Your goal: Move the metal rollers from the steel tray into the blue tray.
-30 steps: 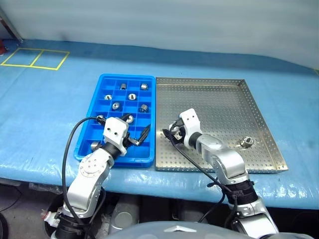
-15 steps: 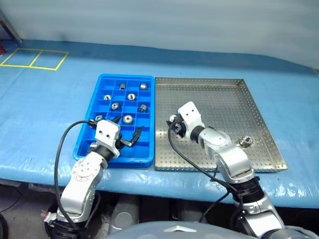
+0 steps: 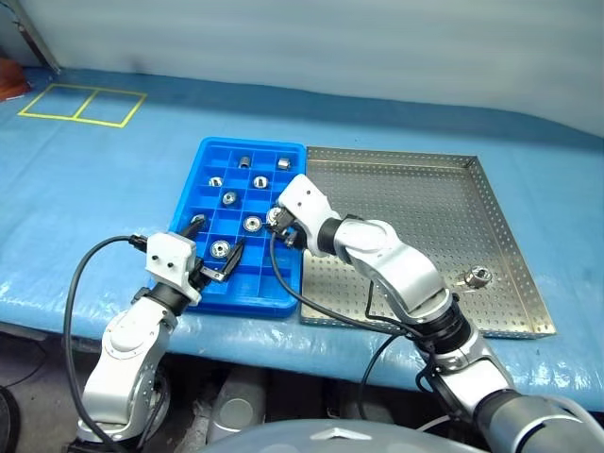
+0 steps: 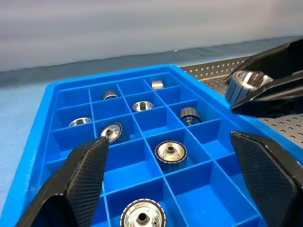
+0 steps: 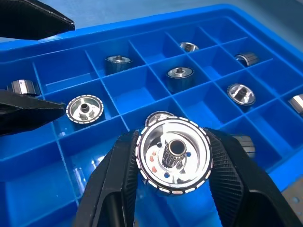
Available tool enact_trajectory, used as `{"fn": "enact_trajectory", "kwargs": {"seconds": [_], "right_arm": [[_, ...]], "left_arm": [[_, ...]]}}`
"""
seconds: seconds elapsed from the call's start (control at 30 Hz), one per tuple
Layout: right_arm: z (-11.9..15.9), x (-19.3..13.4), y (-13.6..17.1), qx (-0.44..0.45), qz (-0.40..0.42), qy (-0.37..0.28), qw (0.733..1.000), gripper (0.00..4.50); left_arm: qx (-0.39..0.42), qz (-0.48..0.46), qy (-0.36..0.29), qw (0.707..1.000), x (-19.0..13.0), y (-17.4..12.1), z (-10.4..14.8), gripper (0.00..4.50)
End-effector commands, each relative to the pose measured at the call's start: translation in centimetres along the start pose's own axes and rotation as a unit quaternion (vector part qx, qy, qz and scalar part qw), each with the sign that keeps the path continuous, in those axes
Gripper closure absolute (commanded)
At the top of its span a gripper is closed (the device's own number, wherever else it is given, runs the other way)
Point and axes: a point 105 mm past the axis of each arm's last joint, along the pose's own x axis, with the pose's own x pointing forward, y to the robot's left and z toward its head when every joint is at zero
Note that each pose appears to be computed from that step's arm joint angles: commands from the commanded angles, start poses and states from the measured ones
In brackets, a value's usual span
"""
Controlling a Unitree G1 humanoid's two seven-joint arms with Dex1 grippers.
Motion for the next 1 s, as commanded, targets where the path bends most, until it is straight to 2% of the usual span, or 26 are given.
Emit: {"fn": "enact_trajectory", "kwargs": {"seconds": [0.03, 0.23, 0.4, 0.5, 0.53, 0.67, 0.73, 0.83, 1.0], "right_arm": [[-0.7, 0.0, 0.4, 0.011, 0.006, 0.001, 1.000, 2.79], [-3.1, -1.0, 0.7, 0.041, 0.008, 0.032, 0.999, 2.79], [-3.4, -2.1, 1.2, 0.047, 0.020, 0.027, 0.998, 1.15], [-2.7, -2.7, 0.3, 0.059, -0.006, 0.010, 0.998, 0.17], [-2.5, -3.0, -0.3, 0.062, -0.024, 0.003, 0.998, 0.02], [-1.7, -4.5, -2.8, 0.097, -0.103, -0.029, 0.990, 0.02], [-2.2, -6.7, -5.3, 0.134, -0.187, -0.042, 0.972, 0.02], [-4.4, -9.9, -7.9, 0.168, -0.290, -0.025, 0.942, 0.02], [-8.1, -14.3, -9.9, 0.197, -0.403, 0.018, 0.894, 0.02]], "left_arm": [[0.004, -0.012, -0.025, 1.000, 0.0, -0.7, 1.4, 0.00], [-0.001, -0.026, -0.023, 0.999, 0.4, -1.3, 1.3, 0.00], [-0.004, -0.047, -0.022, 0.999, 1.0, -1.9, 1.3, 0.00], [-0.006, -0.062, -0.023, 0.998, 1.5, -2.2, 1.3, 0.00], [-0.005, -0.069, -0.023, 0.997, 1.7, -2.4, 1.4, 0.00], [-0.008, -0.088, -0.028, 0.996, 2.3, -3.0, 1.7, 0.00], [-0.011, -0.101, -0.029, 0.994, 2.6, -3.4, 1.7, 0.00], [-0.019, -0.138, -0.030, 0.990, 3.4, -4.9, 1.8, 0.00], [-0.037, -0.180, -0.035, 0.982, 4.2, -7.0, 1.9, 0.00]]}}
